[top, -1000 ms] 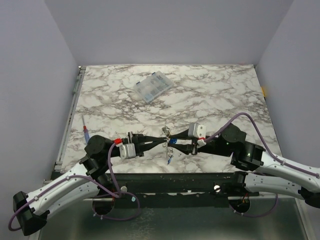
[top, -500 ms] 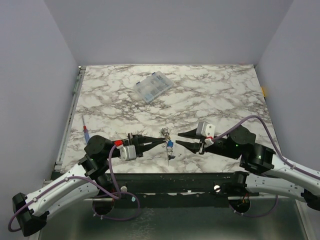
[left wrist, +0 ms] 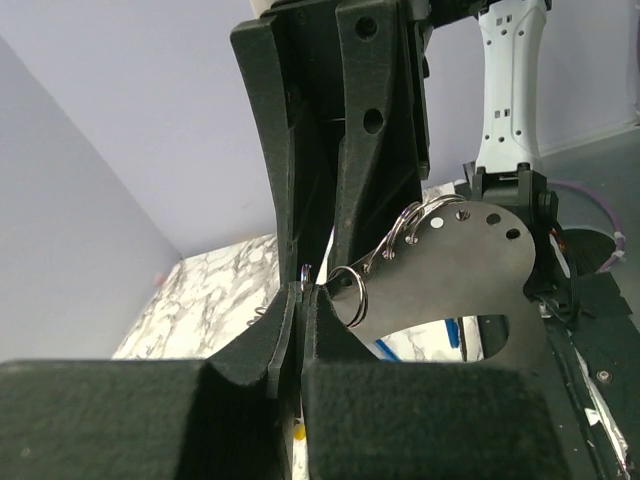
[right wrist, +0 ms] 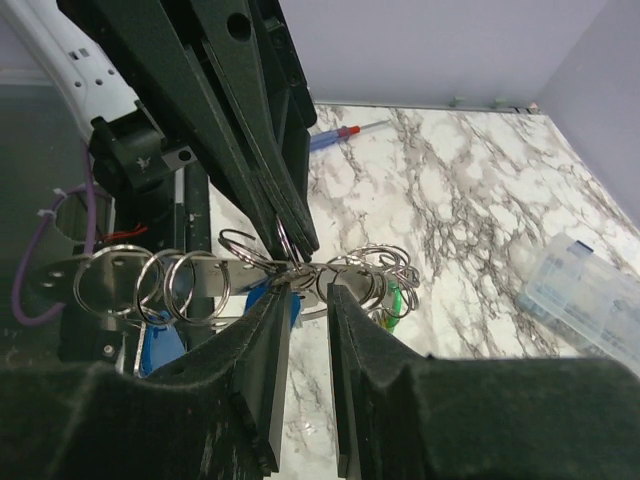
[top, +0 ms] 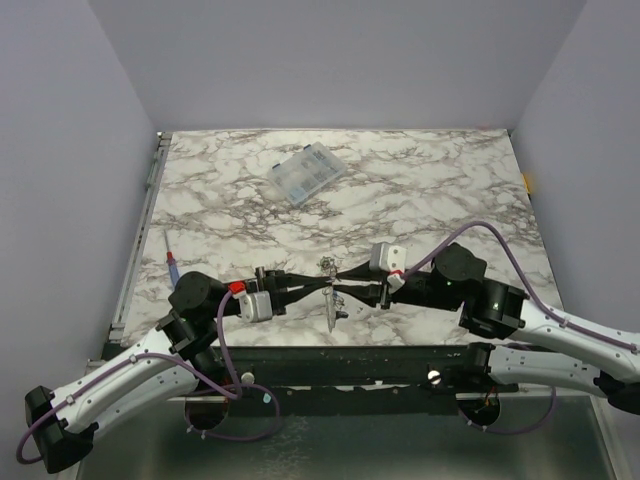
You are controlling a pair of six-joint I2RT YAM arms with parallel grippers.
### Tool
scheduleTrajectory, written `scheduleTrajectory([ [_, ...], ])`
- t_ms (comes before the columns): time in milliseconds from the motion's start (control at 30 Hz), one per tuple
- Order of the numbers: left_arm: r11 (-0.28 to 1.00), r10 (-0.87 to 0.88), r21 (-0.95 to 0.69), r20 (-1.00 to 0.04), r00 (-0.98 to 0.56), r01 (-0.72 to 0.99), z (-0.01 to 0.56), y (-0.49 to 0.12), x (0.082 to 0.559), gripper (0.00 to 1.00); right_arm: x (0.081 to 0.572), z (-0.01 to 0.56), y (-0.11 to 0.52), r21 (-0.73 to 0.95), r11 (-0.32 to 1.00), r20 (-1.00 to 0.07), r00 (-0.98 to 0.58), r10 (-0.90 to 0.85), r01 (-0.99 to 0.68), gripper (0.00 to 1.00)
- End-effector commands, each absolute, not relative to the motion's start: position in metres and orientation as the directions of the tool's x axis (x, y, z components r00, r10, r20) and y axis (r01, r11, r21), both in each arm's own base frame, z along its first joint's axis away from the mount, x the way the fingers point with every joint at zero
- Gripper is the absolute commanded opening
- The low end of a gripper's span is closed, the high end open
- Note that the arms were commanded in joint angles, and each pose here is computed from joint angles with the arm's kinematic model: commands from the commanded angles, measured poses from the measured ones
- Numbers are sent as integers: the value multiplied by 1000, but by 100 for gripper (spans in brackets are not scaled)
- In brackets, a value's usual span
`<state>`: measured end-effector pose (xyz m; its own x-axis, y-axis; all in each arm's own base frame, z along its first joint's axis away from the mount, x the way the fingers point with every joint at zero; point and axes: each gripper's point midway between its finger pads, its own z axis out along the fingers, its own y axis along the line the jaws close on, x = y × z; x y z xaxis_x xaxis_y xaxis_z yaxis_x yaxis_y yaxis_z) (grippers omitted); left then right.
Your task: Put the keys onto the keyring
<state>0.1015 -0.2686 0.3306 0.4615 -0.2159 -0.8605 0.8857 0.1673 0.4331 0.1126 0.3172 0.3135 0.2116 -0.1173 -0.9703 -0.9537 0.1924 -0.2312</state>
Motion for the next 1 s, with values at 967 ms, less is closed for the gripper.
scheduleTrajectory([
  [967, 22, -28, 457, -889, 457, 889, 290, -284, 107, 0, 88, 322, 350, -248, -29, -960, 250, -127, -968, 20],
])
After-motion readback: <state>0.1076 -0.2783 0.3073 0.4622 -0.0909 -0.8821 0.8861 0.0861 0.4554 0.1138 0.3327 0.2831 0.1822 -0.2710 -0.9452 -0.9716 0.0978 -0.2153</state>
